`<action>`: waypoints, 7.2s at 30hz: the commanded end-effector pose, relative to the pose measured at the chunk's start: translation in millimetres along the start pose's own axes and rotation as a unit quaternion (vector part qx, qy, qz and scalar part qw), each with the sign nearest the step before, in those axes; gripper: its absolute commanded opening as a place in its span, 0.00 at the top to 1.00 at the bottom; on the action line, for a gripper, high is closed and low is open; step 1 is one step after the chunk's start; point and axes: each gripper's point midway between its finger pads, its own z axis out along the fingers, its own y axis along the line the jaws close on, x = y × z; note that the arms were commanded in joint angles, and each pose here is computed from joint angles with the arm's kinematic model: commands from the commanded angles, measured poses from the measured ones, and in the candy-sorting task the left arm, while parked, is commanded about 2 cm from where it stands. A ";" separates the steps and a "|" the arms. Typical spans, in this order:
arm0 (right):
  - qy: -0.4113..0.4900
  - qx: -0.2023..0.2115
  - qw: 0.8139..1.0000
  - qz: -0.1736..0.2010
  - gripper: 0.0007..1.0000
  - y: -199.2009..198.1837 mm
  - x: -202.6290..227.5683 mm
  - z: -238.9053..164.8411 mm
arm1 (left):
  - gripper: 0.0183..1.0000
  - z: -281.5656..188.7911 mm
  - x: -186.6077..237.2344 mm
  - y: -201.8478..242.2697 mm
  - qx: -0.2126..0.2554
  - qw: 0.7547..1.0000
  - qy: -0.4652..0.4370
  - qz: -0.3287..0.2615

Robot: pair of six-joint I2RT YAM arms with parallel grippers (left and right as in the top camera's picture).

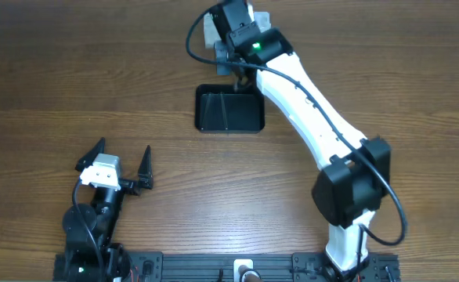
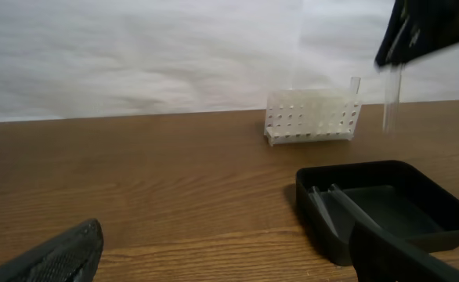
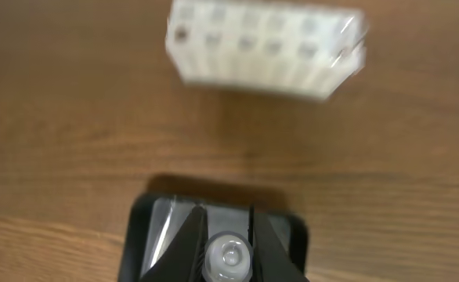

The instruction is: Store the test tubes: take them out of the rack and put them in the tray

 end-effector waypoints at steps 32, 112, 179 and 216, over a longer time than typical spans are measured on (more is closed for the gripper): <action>0.140 0.047 0.989 0.026 0.81 -13.0 91.9 95.0 | 0.00 0.0 1.6 -0.6 0.003 1.000 0.000 0.007; -0.208 0.066 0.976 -0.010 0.65 -95.9 -95.5 122.6 | 0.00 0.0 1.6 -0.6 0.003 1.000 0.000 0.007; -0.238 0.007 0.970 0.054 0.93 -56.9 -85.7 -153.1 | 0.00 0.0 1.6 -0.6 0.003 1.000 0.000 0.007; 0.146 -0.012 0.989 0.020 0.80 -6.1 83.9 85.2 | 0.00 0.0 1.6 -0.6 0.003 1.000 0.000 0.007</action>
